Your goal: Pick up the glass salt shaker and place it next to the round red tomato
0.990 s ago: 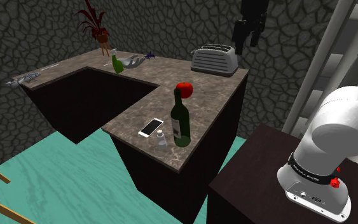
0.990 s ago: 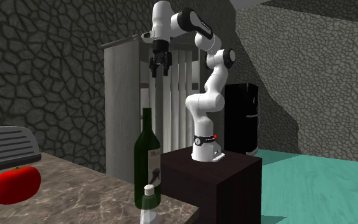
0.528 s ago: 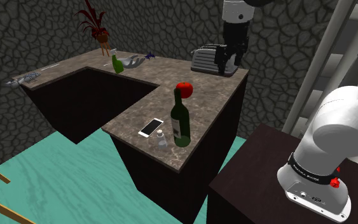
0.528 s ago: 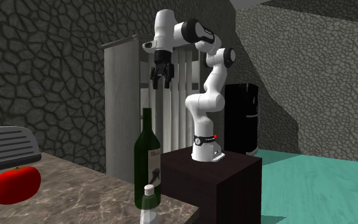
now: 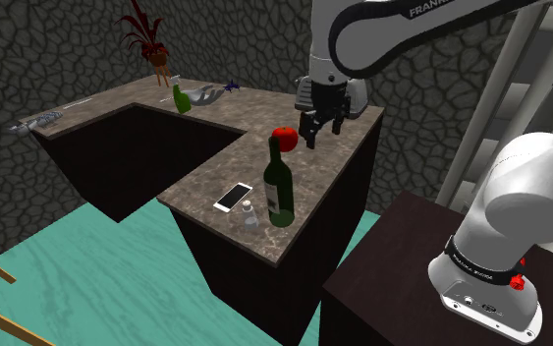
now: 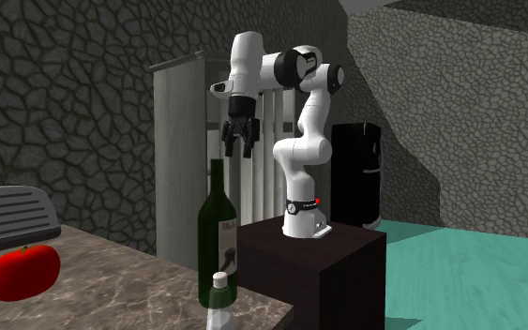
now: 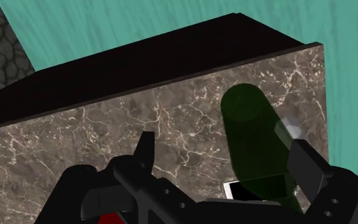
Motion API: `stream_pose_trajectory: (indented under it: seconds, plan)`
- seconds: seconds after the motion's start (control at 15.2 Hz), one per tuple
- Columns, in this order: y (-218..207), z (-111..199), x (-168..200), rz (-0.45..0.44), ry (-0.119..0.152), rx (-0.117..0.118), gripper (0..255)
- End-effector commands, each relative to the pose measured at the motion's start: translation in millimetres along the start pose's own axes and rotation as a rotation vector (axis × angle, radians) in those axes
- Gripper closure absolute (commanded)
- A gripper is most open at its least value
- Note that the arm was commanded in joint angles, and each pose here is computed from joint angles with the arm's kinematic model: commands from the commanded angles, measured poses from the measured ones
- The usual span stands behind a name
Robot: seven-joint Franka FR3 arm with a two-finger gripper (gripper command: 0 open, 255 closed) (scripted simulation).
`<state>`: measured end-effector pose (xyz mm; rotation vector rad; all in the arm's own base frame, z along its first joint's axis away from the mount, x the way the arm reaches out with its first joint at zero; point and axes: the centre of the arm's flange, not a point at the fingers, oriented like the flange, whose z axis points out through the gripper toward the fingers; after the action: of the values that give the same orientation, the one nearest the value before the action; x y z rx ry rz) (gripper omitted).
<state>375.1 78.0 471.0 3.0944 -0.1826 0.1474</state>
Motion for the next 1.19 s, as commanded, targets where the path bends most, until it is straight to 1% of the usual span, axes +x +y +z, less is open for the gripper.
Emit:
stream_pose_trajectory:
  seconds: [0.0,1.12]
  plan:
    - [-18,18,5,0.008,0.012,0.001,0]
    - [-153,181,72,0.065,0.091,-0.004,0]
